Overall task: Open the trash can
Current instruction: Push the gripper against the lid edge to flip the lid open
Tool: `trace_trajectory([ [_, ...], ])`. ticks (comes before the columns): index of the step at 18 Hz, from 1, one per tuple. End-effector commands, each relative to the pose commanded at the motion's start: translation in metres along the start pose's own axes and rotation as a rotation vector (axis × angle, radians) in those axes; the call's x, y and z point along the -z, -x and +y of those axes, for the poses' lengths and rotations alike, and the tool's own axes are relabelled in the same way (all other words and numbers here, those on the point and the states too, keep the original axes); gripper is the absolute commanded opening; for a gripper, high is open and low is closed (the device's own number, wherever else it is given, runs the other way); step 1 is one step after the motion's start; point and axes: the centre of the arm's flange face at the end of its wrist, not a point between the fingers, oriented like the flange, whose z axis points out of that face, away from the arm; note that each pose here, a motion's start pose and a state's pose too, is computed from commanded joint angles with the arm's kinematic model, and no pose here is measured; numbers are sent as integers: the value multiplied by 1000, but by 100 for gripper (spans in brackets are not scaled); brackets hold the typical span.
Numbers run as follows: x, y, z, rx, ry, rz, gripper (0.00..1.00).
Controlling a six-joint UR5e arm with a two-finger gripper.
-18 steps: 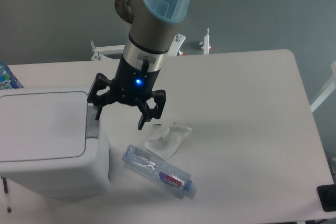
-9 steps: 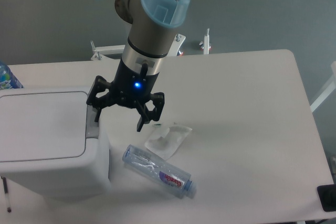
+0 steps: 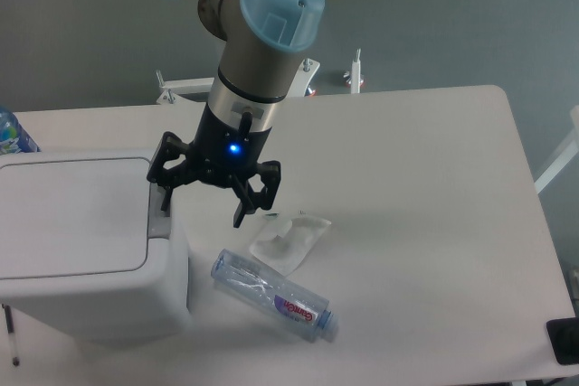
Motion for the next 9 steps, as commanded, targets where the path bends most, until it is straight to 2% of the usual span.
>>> trace_trajectory([
  [9, -3, 2, -1, -3, -3, -1, 100],
])
